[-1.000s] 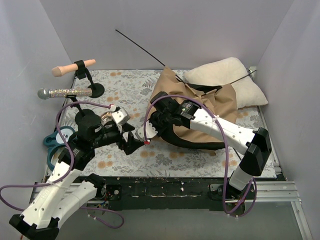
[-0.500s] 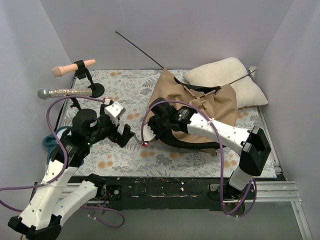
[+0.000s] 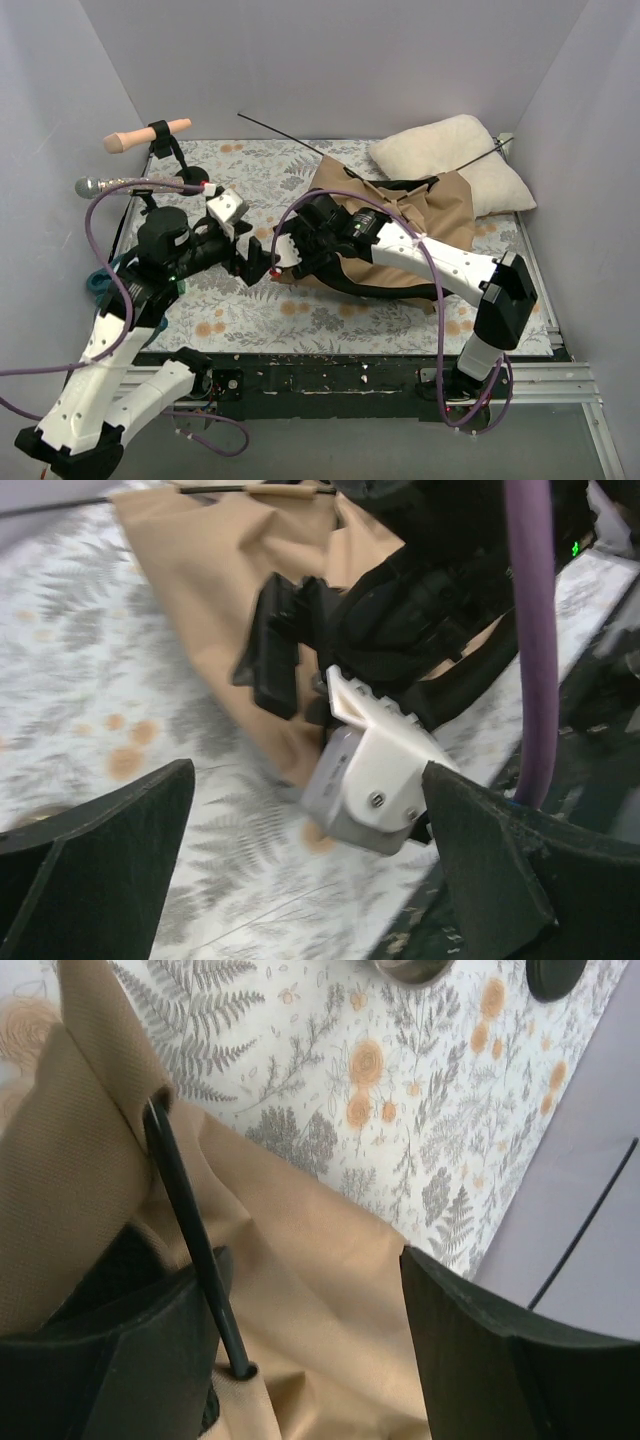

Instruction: Set up the pet tent

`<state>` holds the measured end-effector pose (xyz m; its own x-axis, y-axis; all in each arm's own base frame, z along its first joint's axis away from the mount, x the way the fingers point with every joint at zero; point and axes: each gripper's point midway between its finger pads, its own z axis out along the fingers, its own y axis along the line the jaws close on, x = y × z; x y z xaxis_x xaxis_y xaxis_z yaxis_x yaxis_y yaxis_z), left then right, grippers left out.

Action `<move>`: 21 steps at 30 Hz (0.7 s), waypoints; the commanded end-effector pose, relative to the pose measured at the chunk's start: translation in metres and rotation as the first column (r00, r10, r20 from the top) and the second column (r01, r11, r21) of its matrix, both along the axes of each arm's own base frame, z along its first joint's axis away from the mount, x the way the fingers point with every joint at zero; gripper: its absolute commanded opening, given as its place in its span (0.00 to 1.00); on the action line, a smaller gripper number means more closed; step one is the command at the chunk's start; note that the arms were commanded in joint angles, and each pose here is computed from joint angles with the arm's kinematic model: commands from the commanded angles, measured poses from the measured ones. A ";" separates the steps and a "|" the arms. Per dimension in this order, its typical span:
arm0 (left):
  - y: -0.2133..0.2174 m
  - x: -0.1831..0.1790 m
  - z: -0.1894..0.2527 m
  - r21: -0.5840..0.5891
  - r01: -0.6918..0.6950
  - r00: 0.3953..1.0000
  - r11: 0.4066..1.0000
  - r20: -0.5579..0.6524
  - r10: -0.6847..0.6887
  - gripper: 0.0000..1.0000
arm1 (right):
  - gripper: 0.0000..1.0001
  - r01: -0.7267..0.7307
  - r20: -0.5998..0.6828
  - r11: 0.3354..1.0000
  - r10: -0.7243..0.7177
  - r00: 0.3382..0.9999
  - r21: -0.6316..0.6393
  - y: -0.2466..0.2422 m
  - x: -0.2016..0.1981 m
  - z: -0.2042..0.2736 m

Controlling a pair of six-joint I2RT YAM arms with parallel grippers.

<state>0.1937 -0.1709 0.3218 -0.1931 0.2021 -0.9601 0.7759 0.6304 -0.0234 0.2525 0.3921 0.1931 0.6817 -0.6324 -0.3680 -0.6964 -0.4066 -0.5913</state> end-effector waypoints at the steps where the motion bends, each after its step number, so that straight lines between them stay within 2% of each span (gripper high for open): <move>1: -0.005 0.033 0.016 -0.132 -0.143 0.988 0.981 -0.073 0.134 0.98 | 0.77 0.086 0.015 0.990 -0.088 0.996 0.112 -0.012 0.003 0.052; 5: -0.011 0.047 0.017 -0.182 -0.161 0.979 0.970 -0.156 0.133 0.98 | 0.79 0.117 0.019 0.991 -0.119 0.993 0.071 -0.037 -0.001 0.033; 10: -0.006 0.066 0.016 -0.226 -0.182 0.964 0.957 -0.231 0.129 0.98 | 0.80 0.170 -0.012 0.976 -0.170 0.985 0.133 -0.045 -0.005 0.040; 14: -0.004 0.075 0.012 -0.244 -0.144 0.962 0.959 -0.261 0.079 0.98 | 0.79 0.213 -0.037 0.965 -0.209 0.977 0.156 -0.049 -0.004 0.039; 18: -0.009 0.078 0.016 -0.258 -0.106 0.967 0.960 -0.250 0.039 0.98 | 0.78 0.251 0.004 0.949 -0.257 0.966 0.191 -0.044 0.010 0.045; 21: -0.010 0.084 0.009 -0.249 -0.124 0.953 0.961 -0.298 0.045 0.98 | 0.77 0.191 0.085 0.950 -0.217 0.972 0.248 -0.033 0.008 0.068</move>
